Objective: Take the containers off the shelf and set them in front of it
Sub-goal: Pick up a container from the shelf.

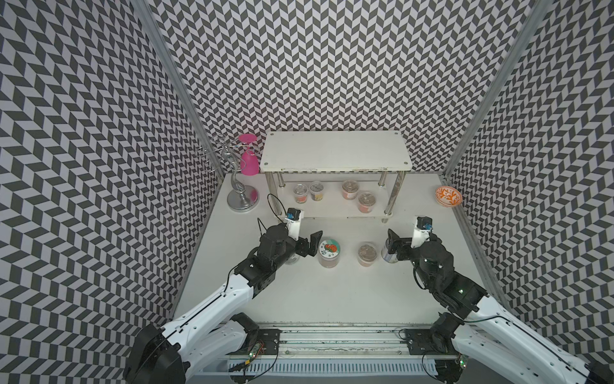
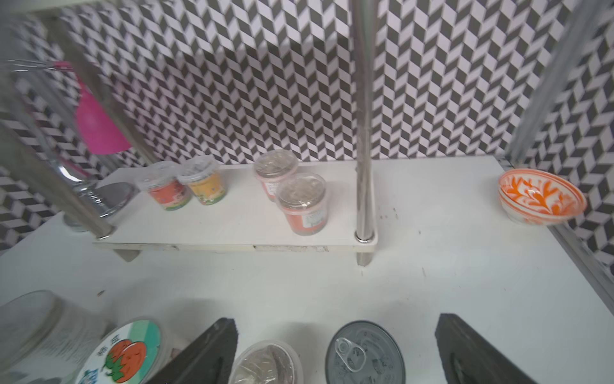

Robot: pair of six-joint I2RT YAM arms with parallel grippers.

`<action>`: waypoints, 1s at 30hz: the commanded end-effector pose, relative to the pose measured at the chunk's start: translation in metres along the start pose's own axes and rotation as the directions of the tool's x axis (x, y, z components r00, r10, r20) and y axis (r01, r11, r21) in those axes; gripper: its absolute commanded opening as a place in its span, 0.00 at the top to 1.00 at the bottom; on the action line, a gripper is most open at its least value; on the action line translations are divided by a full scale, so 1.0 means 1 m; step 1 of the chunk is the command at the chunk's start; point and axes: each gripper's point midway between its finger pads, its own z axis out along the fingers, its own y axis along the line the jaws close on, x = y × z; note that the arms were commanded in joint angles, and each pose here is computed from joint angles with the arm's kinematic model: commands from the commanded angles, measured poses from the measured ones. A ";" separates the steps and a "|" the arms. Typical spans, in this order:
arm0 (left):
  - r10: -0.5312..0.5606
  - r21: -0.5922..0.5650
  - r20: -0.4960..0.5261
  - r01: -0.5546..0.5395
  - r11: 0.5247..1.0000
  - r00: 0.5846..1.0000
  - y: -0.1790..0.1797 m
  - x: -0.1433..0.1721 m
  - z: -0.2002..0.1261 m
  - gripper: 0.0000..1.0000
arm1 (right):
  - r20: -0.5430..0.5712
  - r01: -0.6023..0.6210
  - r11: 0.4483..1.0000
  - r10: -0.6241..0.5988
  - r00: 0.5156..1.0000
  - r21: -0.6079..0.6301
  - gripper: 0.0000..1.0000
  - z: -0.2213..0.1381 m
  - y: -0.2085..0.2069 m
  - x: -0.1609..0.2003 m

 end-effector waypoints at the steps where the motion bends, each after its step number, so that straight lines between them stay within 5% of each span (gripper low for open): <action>1: -0.005 -0.035 0.027 0.006 0.999 1.000 0.011 -0.018 0.005 0.00 | 0.120 0.156 0.968 -0.134 0.984 -0.199 0.01 -0.008 0.037 -0.019; 16: -0.178 -0.325 0.044 0.183 0.928 0.983 0.068 -0.016 0.071 0.00 | 0.163 0.177 0.925 -0.128 0.978 -0.337 0.00 -0.009 0.066 -0.026; 30: -0.169 -0.487 0.082 0.188 0.853 0.982 0.120 -0.010 0.149 0.00 | 0.182 0.169 0.944 -0.120 0.976 -0.284 0.00 -0.004 0.057 -0.037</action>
